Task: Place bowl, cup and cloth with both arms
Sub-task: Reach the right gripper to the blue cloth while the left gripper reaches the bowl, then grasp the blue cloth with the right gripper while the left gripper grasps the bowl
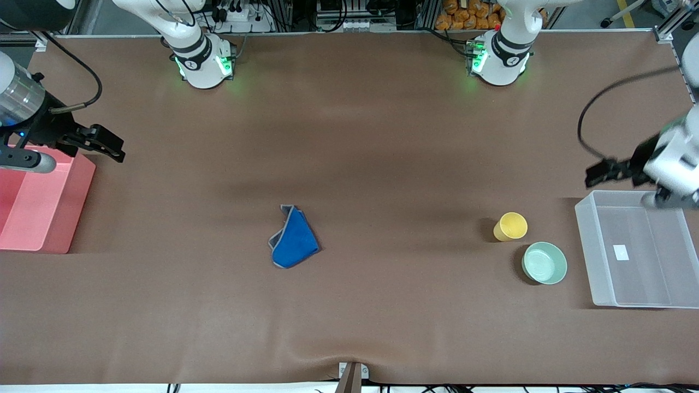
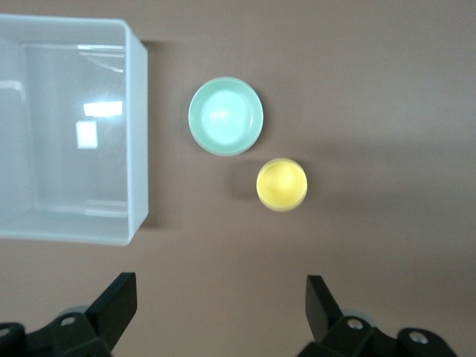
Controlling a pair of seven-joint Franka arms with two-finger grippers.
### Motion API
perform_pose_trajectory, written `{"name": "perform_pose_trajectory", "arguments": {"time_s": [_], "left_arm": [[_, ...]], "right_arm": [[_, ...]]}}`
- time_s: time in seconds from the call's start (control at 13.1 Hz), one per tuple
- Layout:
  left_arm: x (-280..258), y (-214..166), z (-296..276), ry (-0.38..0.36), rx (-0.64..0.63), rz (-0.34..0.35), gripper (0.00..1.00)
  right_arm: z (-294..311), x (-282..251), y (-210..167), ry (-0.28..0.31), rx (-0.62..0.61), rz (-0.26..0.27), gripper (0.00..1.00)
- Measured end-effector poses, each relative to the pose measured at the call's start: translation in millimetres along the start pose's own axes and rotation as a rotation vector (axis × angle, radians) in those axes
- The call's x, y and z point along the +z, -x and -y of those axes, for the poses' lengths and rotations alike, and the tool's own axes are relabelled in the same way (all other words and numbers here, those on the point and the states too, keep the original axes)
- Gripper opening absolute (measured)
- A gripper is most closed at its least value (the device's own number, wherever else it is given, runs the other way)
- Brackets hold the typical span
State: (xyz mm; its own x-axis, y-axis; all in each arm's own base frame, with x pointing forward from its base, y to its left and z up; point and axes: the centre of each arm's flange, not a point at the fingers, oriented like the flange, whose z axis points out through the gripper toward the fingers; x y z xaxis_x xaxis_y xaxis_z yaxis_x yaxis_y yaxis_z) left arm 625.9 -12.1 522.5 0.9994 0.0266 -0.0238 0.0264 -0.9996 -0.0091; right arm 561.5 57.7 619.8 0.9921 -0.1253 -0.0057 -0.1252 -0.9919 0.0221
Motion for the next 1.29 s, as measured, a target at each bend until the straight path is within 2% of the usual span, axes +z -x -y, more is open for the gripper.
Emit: {"name": "perform_pose_trajectory", "arguments": {"time_s": [0.15, 0.38, 0.61, 0.84, 1.14, 1.29], "left_arm": [[55, -30, 15, 0.009, -0.023, -0.007, 1.0], [139, -60, 35, 0.02, -0.049, -0.003, 1.0], [207, -73, 36, -0.022, -0.021, 0.013, 1.0], [251, -79, 37, -0.042, -0.004, 0.001, 1.0], [288, -72, 26, -0.057, -0.016, 0.032, 1.0], [297, -69, 26, -0.087, -0.001, 0.045, 1.0]], "right_arm": [[1, 9, -1, -0.003, 0.0, 0.019, 1.0], [12, 45, -15, -0.084, 0.012, 0.074, 1.0], [26, 95, -38, -0.111, 0.057, 0.076, 1.0], [75, 146, -40, -0.125, 0.119, 0.058, 1.0], [163, 215, -20, -0.108, 0.148, 0.107, 1.0], [183, 251, -20, -0.105, 0.156, 0.12, 1.0]]}}
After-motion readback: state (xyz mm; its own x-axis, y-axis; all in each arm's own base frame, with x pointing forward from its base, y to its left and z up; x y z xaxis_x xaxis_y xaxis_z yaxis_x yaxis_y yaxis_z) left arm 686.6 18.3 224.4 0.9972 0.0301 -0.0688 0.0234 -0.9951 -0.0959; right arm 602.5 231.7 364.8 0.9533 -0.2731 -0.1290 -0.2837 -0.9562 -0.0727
